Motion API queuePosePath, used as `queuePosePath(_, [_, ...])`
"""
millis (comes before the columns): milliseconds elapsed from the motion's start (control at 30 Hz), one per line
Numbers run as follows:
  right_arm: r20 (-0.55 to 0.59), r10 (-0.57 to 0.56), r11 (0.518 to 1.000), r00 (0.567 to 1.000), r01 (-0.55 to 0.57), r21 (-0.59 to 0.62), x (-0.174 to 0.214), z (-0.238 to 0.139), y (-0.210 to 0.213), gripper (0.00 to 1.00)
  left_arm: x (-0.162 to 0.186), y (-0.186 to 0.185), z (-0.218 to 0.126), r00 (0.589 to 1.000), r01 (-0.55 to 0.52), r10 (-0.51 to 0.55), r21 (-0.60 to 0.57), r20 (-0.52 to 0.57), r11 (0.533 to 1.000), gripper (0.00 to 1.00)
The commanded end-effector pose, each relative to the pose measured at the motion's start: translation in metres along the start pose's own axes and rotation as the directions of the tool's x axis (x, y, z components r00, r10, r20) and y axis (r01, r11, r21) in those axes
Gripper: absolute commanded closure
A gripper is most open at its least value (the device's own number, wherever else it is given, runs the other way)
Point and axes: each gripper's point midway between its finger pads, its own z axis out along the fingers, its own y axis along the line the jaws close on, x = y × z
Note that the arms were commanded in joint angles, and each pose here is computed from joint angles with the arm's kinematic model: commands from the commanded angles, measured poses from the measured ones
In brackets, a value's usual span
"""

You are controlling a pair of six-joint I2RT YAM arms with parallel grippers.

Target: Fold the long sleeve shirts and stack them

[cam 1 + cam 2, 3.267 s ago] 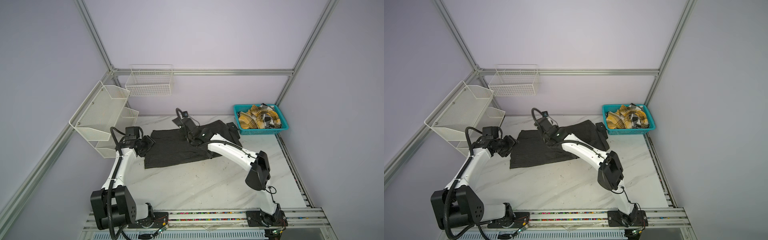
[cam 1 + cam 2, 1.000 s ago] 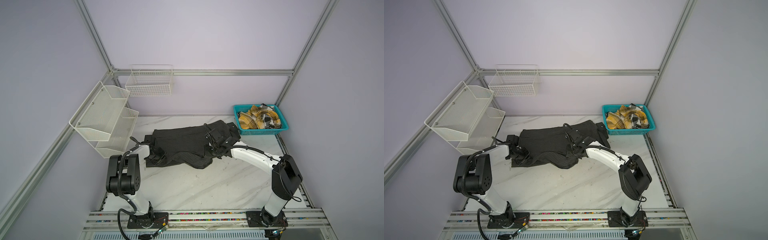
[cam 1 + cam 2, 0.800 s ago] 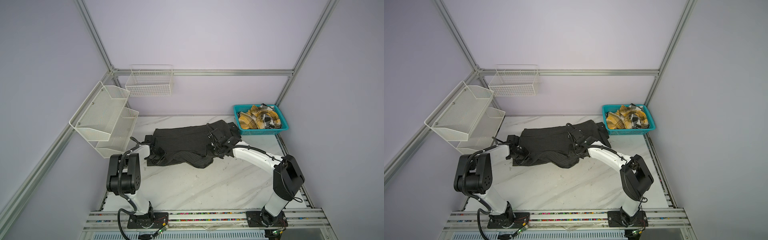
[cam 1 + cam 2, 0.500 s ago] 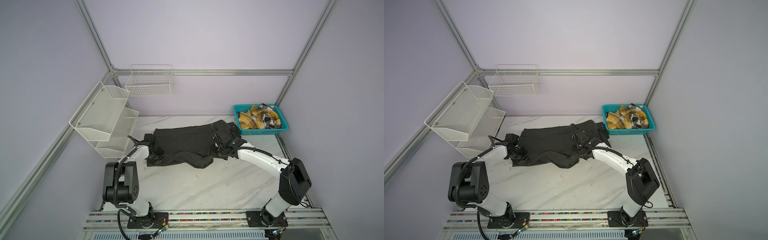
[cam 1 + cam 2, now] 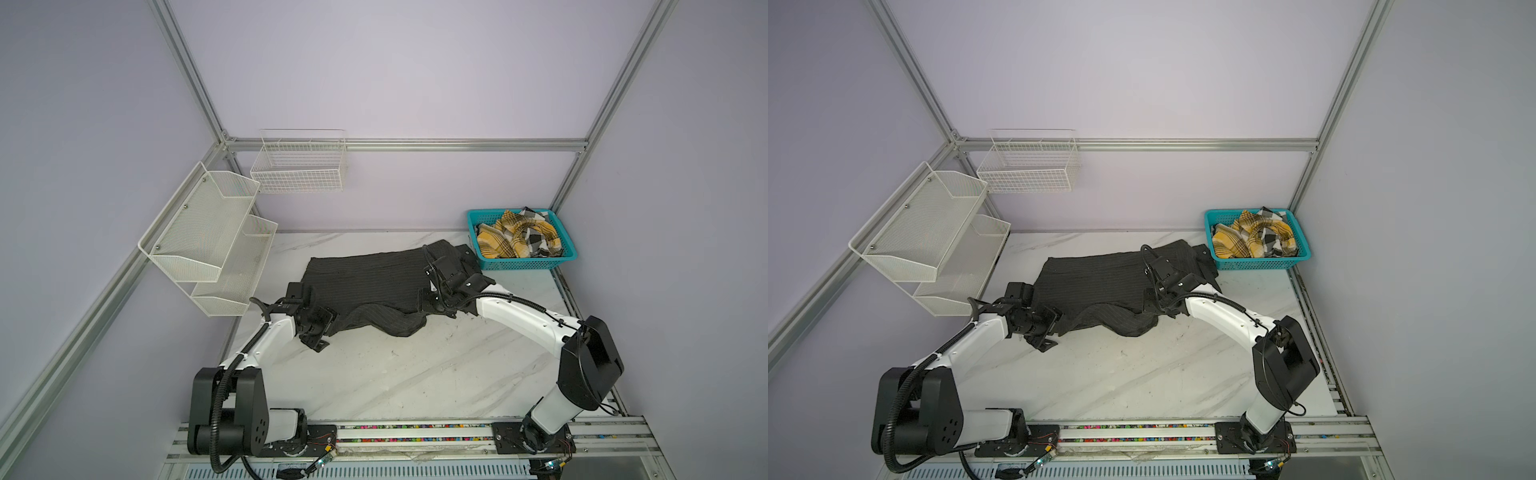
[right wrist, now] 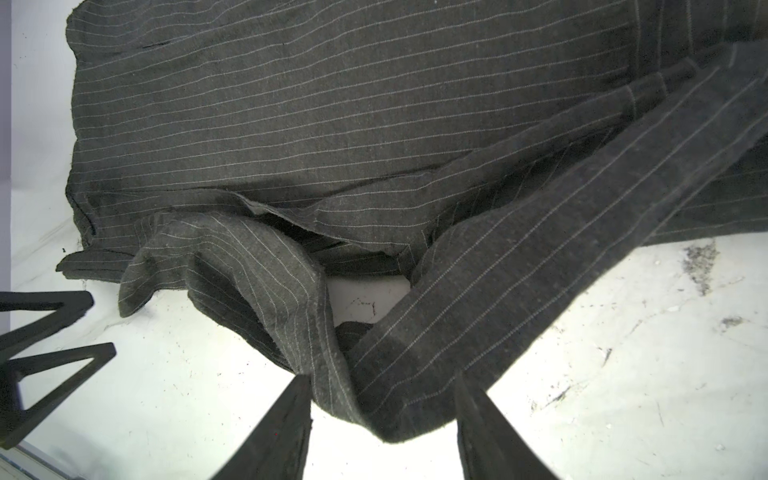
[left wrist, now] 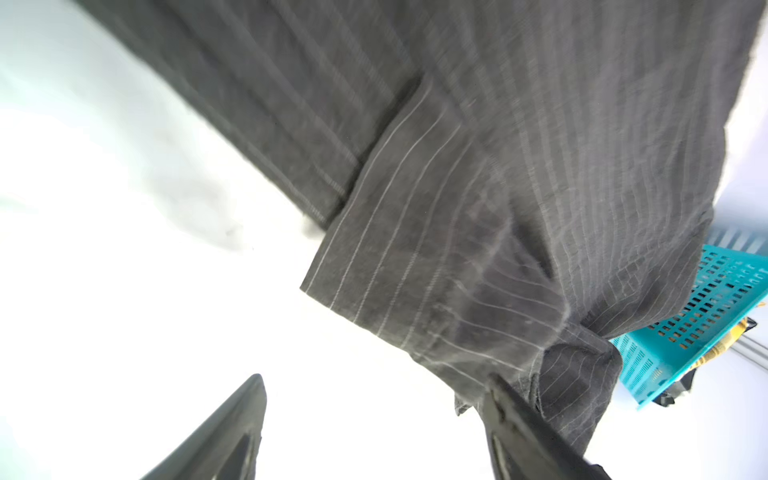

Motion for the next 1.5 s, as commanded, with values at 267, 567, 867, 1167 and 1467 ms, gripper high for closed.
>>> queuePosePath(267, [-0.021, 0.004, 1.0, 1.0, -0.003, 0.008, 0.003, -0.005, -0.016, 0.43, -0.02, -0.035, 0.019, 0.989, 0.126, -0.137, 0.159, 0.061, 0.979, 0.2])
queuePosePath(567, [-0.043, 0.097, 0.995, 0.994, -0.097, 0.014, 0.012, -0.01, -0.042, 0.31, -0.02, -0.023, 0.038, 0.991, 0.123, -0.126, 0.076, 0.045, 0.99, 0.26])
queuePosePath(867, [-0.066, 0.237, 0.967, 0.969, -0.242, -0.085, -0.028, 0.017, -0.073, 0.33, -0.031, -0.053, 0.021, 0.994, 0.049, -0.062, 0.134, 0.093, 0.99, 0.63])
queuePosePath(1167, [-0.025, 0.344, 0.916, 0.939, -0.341, -0.213, -0.089, 0.034, -0.092, 0.85, -0.076, -0.115, -0.052, 0.916, -0.243, 0.206, 0.068, 0.345, 0.968, 1.0])
queuePosePath(1467, [-0.031, 0.356, 0.891, 0.934, -0.349, -0.291, -0.128, 0.062, -0.08, 1.0, -0.116, -0.124, -0.1, 0.757, -0.359, 0.303, -0.019, 0.578, 0.933, 1.0])
